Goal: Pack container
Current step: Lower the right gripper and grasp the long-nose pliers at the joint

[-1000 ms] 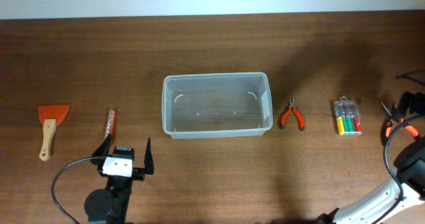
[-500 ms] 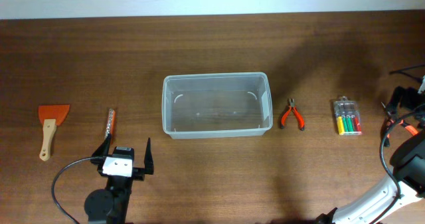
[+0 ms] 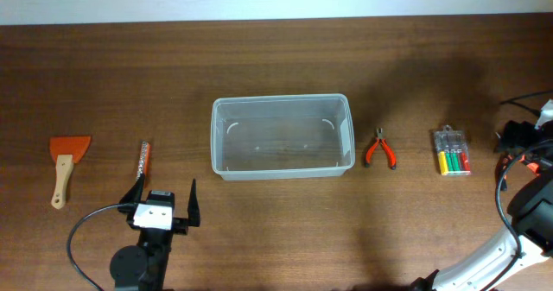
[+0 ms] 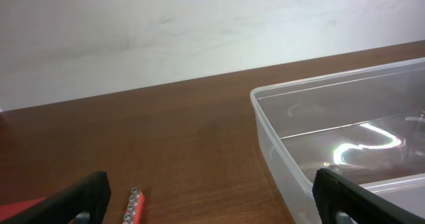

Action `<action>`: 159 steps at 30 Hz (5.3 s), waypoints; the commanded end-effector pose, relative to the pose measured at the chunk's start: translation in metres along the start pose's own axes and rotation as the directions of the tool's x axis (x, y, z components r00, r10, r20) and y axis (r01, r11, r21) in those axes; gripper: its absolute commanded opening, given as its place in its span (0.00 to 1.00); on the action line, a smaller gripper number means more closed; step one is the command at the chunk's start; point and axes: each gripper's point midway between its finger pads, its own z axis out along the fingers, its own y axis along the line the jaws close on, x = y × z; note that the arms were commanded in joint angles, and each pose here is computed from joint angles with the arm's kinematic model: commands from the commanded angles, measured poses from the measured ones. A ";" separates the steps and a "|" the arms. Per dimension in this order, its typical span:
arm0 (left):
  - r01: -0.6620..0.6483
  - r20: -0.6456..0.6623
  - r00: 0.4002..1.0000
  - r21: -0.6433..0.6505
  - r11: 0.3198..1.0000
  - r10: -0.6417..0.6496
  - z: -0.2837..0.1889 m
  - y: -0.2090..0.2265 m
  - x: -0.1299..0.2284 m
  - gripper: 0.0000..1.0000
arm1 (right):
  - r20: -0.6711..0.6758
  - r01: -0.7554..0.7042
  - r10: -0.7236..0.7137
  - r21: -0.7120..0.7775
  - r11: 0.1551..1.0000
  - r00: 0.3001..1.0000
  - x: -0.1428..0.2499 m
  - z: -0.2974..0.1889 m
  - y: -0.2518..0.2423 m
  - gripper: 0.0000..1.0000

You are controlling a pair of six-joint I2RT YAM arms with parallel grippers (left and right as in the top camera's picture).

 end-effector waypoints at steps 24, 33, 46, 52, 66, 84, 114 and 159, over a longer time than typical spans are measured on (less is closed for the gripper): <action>0.006 0.002 1.000 0.002 1.000 -0.006 0.000 0.000 0.001 0.99 | -0.051 -0.010 0.009 -0.004 1.000 0.999 -0.001 0.043 0.001 0.99; 0.006 0.002 1.000 0.002 1.000 -0.006 0.000 0.000 0.001 0.99 | -0.034 0.013 -0.013 -0.003 1.000 0.999 -0.006 0.048 0.000 0.99; 0.006 0.002 1.000 0.002 1.000 -0.006 0.000 0.000 0.001 0.99 | -0.088 0.018 -0.019 -0.012 1.000 0.996 0.004 0.065 0.002 0.99; 0.006 0.002 1.000 0.002 1.000 -0.006 0.000 0.000 0.001 0.99 | -0.102 0.018 -0.019 -0.014 1.000 0.995 0.006 0.071 0.002 0.99; 0.006 0.002 1.000 0.002 1.000 -0.006 0.000 0.000 0.001 0.99 | -0.100 0.025 -0.026 -0.011 1.000 0.995 0.006 0.071 0.002 0.95; 0.006 0.002 1.000 0.002 1.000 -0.006 0.000 0.000 0.001 0.99 | -0.093 0.020 -0.021 -0.010 1.000 0.995 0.004 0.071 0.001 0.52; 0.006 0.002 1.000 0.002 1.000 -0.006 0.000 0.000 0.001 0.99 | -0.065 0.013 -0.013 -0.005 1.000 0.998 -0.003 0.072 0.000 0.30; 0.006 0.002 1.000 0.002 1.000 -0.006 0.000 0.000 0.001 0.99 | 0.029 0.101 -0.101 -0.001 0.995 0.994 -0.044 -0.041 0.033 0.08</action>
